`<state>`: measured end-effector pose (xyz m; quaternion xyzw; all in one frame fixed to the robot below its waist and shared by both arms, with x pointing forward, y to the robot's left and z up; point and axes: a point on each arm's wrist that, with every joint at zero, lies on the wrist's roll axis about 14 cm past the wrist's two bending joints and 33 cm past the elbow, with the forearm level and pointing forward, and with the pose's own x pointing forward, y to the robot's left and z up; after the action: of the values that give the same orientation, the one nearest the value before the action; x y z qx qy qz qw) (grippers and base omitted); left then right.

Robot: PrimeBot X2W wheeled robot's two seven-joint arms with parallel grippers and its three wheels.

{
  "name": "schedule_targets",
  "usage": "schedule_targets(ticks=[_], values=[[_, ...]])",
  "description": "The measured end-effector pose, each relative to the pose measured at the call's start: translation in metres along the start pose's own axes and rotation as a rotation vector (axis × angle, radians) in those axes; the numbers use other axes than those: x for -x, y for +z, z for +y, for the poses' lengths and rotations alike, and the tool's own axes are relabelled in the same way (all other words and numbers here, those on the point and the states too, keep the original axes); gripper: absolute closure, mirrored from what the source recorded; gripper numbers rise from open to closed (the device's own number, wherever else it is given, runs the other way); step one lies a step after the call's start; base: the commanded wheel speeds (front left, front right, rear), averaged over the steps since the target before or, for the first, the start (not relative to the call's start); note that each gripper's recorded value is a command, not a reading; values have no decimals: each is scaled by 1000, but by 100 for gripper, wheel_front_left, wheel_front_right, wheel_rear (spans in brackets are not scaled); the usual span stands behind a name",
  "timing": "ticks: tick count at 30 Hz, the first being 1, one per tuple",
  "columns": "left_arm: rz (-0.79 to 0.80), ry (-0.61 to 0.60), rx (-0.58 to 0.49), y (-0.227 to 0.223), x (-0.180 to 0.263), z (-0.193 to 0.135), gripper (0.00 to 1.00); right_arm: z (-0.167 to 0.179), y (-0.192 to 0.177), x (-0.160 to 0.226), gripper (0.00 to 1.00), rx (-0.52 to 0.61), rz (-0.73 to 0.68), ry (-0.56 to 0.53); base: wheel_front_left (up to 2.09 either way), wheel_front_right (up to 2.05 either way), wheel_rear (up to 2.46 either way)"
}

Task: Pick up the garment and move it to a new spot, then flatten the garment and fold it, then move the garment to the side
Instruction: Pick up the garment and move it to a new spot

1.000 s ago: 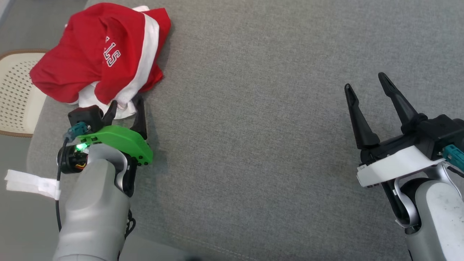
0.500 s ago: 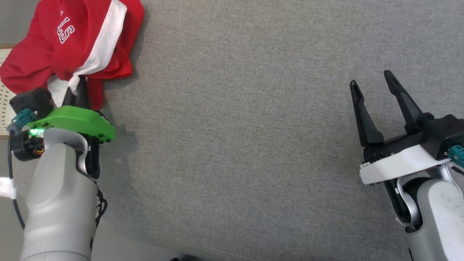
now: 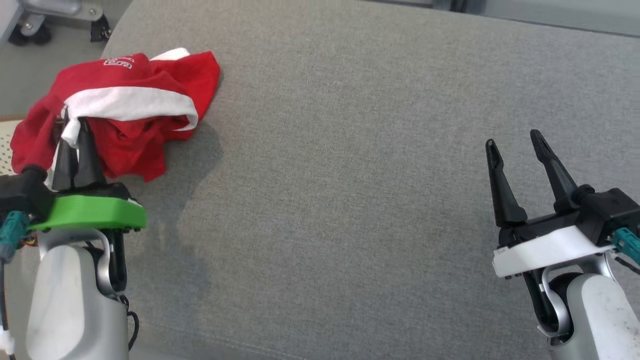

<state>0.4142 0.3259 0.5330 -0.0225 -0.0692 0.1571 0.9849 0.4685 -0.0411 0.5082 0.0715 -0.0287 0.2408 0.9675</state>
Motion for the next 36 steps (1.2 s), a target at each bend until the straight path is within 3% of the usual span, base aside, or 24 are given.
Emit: schedule_targets(ticks=[5,14,21,27,32,33,34,36], values=[[-64,-144,23,20,15,-50,100,-3,20,18,0,17,-31,-35,0,0,0],[-54,-569,136,28,36,-204,100,-34,50,56,0,53,-93,-170,0,0,0],[26,-979,211,18,83,-337,100,-79,63,98,0,69,-130,-342,0,0,0],[133,-1230,274,-5,134,-406,100,-113,61,134,0,75,-134,-486,0,0,0],[254,-1347,289,-38,164,-436,100,-132,47,153,0,69,-103,-567,0,0,0],[280,-1355,281,-48,166,-440,69,-135,45,153,0,70,-97,-575,0,0,0],[310,-1362,263,-59,168,-442,0,-138,42,153,0,71,-91,-584,0,0,0],[326,-1380,258,-68,172,-448,0,-143,36,157,0,71,-71,-602,0,0,0]])
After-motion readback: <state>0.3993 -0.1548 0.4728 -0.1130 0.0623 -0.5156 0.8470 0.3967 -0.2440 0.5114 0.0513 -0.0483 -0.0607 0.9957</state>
